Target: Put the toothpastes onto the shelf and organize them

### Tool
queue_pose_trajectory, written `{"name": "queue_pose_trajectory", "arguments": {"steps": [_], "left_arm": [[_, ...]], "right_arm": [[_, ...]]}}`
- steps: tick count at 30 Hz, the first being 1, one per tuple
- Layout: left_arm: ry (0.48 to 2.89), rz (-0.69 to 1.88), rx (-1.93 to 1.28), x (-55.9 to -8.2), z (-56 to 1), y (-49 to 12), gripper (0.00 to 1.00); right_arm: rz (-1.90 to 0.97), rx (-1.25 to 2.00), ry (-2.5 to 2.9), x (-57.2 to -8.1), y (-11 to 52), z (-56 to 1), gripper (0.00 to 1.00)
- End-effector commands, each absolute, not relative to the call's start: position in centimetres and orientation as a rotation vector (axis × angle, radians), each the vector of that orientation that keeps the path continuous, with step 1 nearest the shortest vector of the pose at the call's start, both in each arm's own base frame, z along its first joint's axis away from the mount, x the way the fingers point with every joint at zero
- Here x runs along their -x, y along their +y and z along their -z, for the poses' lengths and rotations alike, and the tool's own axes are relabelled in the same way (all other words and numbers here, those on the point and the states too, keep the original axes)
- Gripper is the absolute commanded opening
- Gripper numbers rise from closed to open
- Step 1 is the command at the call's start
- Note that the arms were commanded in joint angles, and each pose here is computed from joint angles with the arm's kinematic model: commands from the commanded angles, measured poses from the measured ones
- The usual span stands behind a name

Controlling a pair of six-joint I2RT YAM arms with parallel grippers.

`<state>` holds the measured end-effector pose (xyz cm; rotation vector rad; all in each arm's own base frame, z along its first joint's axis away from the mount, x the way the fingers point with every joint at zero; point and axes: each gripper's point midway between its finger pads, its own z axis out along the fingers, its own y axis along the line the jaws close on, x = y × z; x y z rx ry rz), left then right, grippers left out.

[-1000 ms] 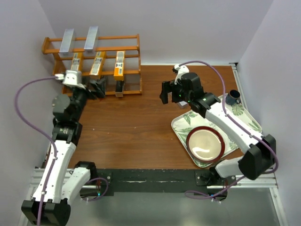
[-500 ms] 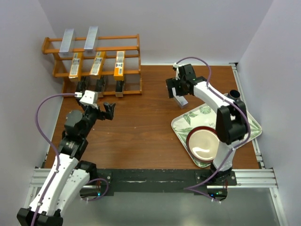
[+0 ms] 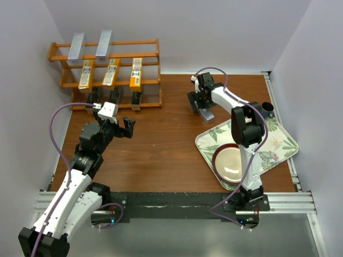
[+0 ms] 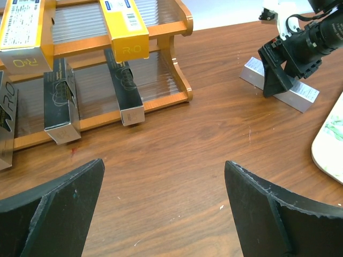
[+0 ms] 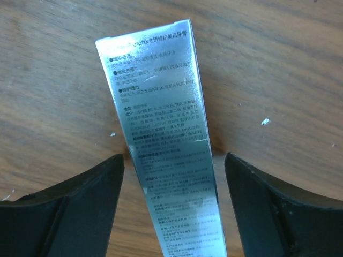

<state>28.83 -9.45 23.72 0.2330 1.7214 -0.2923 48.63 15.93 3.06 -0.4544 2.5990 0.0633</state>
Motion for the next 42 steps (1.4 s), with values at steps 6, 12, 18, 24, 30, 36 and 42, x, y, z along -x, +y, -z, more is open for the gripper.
{"name": "queue_pose_trajectory", "arguments": {"steps": [6,12,18,24,30,36,42], "left_arm": [[1.708,0.319,-0.272,-29.0,-23.8,-10.2,0.99],[1.714,0.345,-0.285,-28.8,-23.6,-10.7,0.99],[1.731,0.357,-0.295,-28.9,-23.1,-11.0,0.99],[1.742,0.373,-0.309,-28.9,-22.8,-11.3,0.99],[1.744,0.393,-0.324,-28.9,-22.7,-11.7,0.99],[1.728,0.465,-0.381,-28.4,-22.9,-13.0,0.99],[1.683,0.52,-0.395,-28.5,-23.8,-14.4,1.0]], "right_arm": [[-0.086,0.432,2.578,-48.9,16.8,-4.8,0.61],[-0.113,0.383,2.512,-50.8,17.8,-7.4,0.63],[-0.101,0.395,2.517,-52.6,19.0,-6.6,0.64],[-0.053,0.41,2.555,-52.3,18.5,-4.6,0.65],[-0.037,0.416,2.561,-52.1,18.2,-4.2,0.63],[-0.048,0.362,2.559,-51.6,18.1,-5.3,0.4],[-0.101,0.143,2.538,-49.8,17.9,-9.4,0.29]]}}
